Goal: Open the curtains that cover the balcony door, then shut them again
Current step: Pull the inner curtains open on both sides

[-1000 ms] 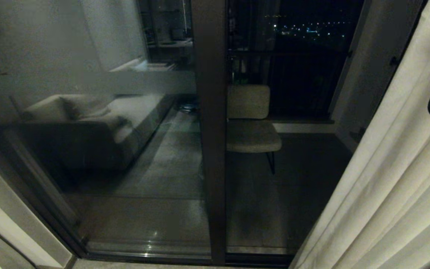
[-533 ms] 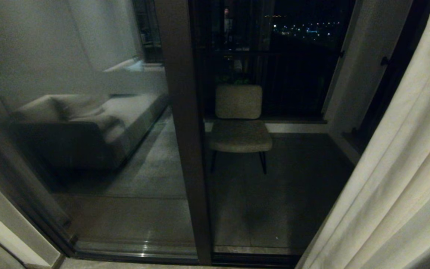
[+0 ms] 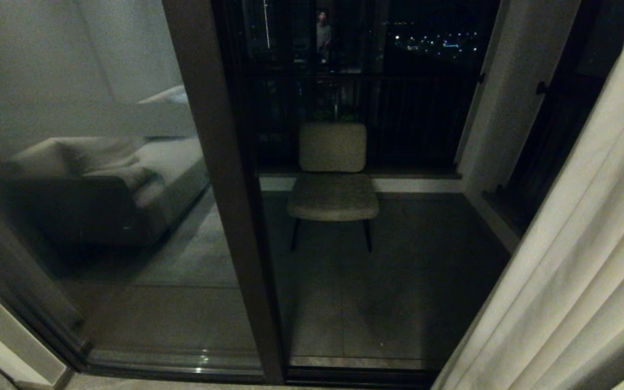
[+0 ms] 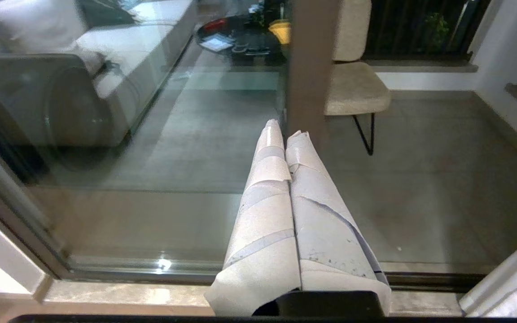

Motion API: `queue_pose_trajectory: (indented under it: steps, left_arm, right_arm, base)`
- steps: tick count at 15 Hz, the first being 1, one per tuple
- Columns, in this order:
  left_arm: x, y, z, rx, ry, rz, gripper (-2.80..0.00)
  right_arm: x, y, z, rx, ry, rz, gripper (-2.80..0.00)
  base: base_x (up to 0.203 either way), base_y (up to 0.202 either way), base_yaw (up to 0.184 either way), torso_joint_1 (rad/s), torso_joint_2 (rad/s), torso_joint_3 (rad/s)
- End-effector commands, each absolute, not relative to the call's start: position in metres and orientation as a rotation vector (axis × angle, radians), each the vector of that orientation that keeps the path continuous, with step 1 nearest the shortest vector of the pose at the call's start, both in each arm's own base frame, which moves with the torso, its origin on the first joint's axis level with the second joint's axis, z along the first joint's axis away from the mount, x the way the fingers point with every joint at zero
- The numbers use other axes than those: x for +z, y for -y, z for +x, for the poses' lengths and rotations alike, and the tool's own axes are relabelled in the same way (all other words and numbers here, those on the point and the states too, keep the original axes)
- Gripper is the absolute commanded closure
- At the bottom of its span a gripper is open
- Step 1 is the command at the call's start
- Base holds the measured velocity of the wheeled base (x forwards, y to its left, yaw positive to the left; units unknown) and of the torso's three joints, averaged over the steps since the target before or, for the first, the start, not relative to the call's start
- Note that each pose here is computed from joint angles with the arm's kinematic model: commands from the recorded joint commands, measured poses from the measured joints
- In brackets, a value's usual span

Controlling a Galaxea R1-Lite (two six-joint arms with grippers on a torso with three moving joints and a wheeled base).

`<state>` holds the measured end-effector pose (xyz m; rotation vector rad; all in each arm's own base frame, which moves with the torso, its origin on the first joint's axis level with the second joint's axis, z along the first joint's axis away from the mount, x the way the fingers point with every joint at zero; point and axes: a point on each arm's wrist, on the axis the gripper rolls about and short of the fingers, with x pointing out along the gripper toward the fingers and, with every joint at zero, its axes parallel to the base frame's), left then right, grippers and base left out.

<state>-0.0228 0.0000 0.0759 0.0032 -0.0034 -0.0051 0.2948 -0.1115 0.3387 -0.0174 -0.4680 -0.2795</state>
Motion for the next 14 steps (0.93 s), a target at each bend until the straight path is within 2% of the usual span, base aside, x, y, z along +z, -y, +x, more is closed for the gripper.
queue_pose_trajectory:
  steps: [1,14]
  left_arm:
    - [0.0758,0.0,-0.0228,-0.005,0.003,0.0,0.0]
    - [0.0758,0.0,-0.0228,-0.005,0.003,-0.002,0.0]
  right_arm:
    - [0.3385,0.1135,0.2948,-0.284,0.471,-0.019,0.0]
    - [0.3385,0.1168,0.2932,-0.295,0.472,-0.022,0.0]
  base:
    - [0.0,-0.189,0.0,0.002,0.0,0.01]
    - [0.0,-0.192,0.0,0.003,0.0,0.001]
